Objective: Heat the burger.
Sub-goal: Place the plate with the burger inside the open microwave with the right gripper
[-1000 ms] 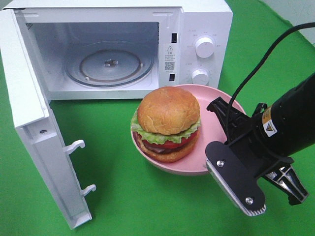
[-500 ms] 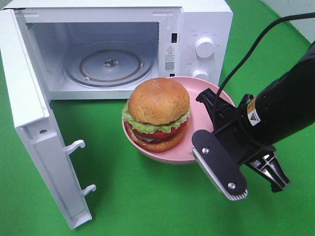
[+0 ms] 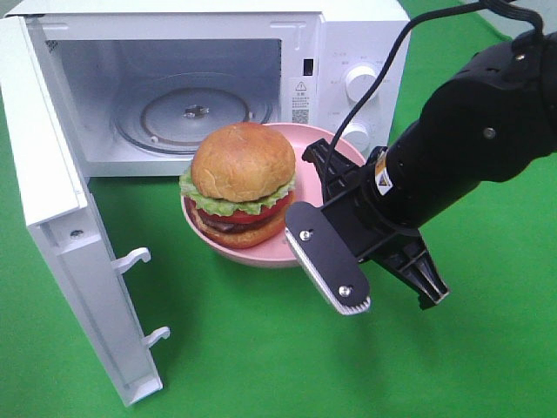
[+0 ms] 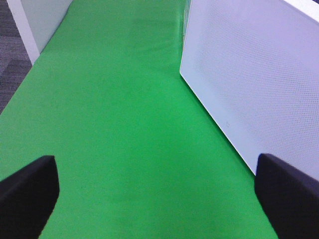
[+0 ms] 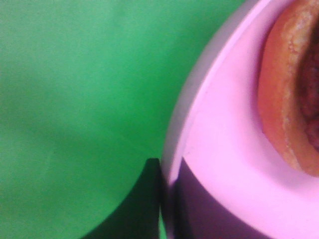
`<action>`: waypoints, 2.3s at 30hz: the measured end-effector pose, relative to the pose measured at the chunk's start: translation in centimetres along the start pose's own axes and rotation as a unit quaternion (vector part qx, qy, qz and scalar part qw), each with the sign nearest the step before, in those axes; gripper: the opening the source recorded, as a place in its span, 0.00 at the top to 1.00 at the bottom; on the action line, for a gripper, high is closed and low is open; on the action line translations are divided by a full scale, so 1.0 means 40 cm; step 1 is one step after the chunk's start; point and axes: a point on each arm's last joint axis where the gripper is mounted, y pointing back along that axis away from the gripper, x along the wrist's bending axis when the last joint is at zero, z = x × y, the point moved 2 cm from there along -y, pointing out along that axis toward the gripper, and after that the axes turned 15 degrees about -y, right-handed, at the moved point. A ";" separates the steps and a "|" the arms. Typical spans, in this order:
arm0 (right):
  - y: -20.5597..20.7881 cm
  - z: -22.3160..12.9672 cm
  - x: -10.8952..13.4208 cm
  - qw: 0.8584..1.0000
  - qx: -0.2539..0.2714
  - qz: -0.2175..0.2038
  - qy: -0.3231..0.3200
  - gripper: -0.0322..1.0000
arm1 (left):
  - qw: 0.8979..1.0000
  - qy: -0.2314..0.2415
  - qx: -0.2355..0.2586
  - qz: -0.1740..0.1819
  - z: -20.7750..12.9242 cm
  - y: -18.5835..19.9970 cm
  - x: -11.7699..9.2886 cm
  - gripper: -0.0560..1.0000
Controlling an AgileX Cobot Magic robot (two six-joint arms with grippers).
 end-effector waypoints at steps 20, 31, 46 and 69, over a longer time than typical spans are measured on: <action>-0.054 0.062 -0.114 0.999 -0.023 -0.021 -0.017 0.95 | 1.000 0.000 0.000 0.000 0.000 0.000 0.000 0.01; -0.086 0.081 -0.162 0.999 -0.030 -0.027 -0.029 0.95 | 1.000 0.000 0.000 0.000 0.000 0.000 0.000 0.01; -0.134 0.109 -0.236 0.996 -0.039 -0.042 -0.068 0.95 | 1.000 0.000 0.000 0.000 0.000 0.000 0.000 0.01; -0.231 0.151 -0.363 0.989 -0.043 -0.057 -0.133 0.94 | 1.000 0.000 0.000 0.000 0.000 0.000 0.000 0.01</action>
